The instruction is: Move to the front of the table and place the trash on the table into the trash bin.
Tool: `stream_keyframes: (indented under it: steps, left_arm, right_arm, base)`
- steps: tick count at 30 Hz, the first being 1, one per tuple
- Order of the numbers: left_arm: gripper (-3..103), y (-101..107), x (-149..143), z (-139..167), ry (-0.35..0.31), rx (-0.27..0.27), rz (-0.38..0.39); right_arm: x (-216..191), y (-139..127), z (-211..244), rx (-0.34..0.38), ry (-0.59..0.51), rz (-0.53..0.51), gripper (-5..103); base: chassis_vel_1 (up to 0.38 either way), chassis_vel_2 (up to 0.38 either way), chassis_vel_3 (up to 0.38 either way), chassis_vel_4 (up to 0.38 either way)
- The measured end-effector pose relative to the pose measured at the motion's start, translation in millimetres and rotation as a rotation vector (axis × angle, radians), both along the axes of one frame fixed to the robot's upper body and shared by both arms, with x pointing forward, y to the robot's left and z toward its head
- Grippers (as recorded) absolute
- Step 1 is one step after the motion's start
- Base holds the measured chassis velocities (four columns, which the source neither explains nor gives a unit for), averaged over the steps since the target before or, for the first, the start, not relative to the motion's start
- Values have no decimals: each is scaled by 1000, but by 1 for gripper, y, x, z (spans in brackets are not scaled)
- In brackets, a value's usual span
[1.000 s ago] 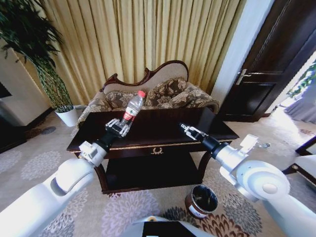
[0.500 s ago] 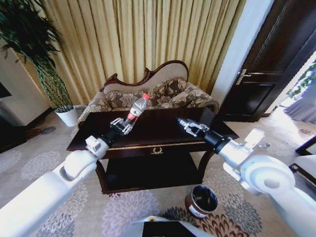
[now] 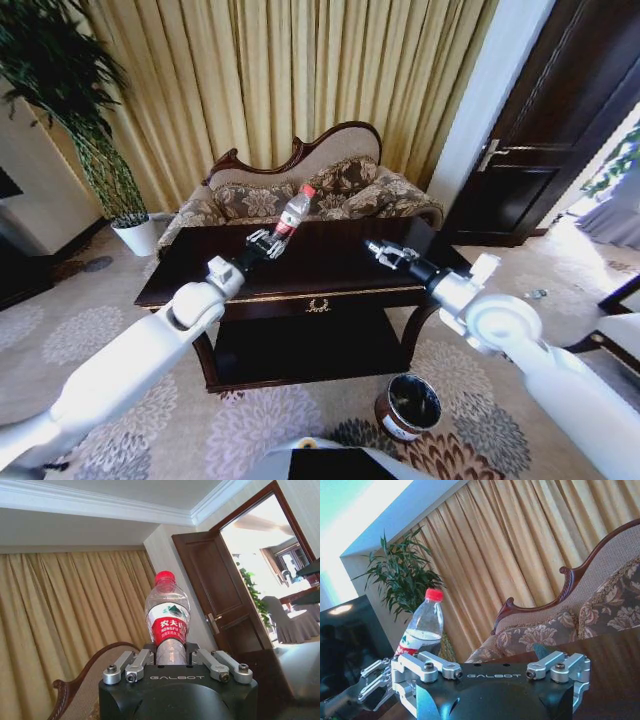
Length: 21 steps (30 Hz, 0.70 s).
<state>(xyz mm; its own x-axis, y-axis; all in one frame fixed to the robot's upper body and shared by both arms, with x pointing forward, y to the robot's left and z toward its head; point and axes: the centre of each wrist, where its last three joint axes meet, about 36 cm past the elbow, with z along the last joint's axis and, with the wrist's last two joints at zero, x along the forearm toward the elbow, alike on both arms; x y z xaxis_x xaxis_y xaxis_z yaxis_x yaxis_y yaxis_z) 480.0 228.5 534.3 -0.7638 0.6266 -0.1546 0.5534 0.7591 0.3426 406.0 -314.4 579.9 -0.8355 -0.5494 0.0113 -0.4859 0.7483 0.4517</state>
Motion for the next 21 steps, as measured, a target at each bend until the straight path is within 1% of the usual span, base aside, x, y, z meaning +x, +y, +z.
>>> stream_keyframes:
  steps: [2, 5, 6, 9, 10, 12, 13, 17, 21]
  left_arm:
    - [28, -3, 1, 1, 0, 1, -4]
    - [28, -19, 5, 2, 5, 4, -27]
    - [28, -19, 5, 2, 5, 4, -27]
    - [28, -32, 4, 0, 20, 9, -45]
    - [28, -32, 4, 0, 20, 9, -45]
    - [28, -43, 2, -2, 30, 11, -58]
    - [28, -43, 2, -2, 30, 11, -58]
    - [28, -60, 1, -1, 39, 23, -96]
    - [28, -68, 3, 3, 39, 32, -114]
  right_arm:
    - [3, 1, -1, 1, 1, 2, 100]
    - [19, 13, -2, 15, -1, 26, 100]
    - [19, 13, -2, 15, -1, 26, 100]
    - [29, 25, 2, 36, -14, 41, 100]
    - [29, 25, 2, 36, -14, 41, 100]
    - [35, 32, 5, 52, -24, 49, 100]
    - [35, 32, 5, 52, -24, 49, 100]
    - [38, 38, 6, 65, -34, 55, 100]
    - [40, 39, 8, 64, -39, 56, 100]
  base:
    - [0, 0, 0, 0]
    - [0, 0, 0, 0]
    - [0, 0, 0, 0]
    - [0, 0, 0, 0]
    - [0, 0, 0, 0]
    - [0, 0, 0, 0]
    - [0, 0, 0, 0]
    - [0, 0, 0, 0]
    - [0, 0, 0, 0]
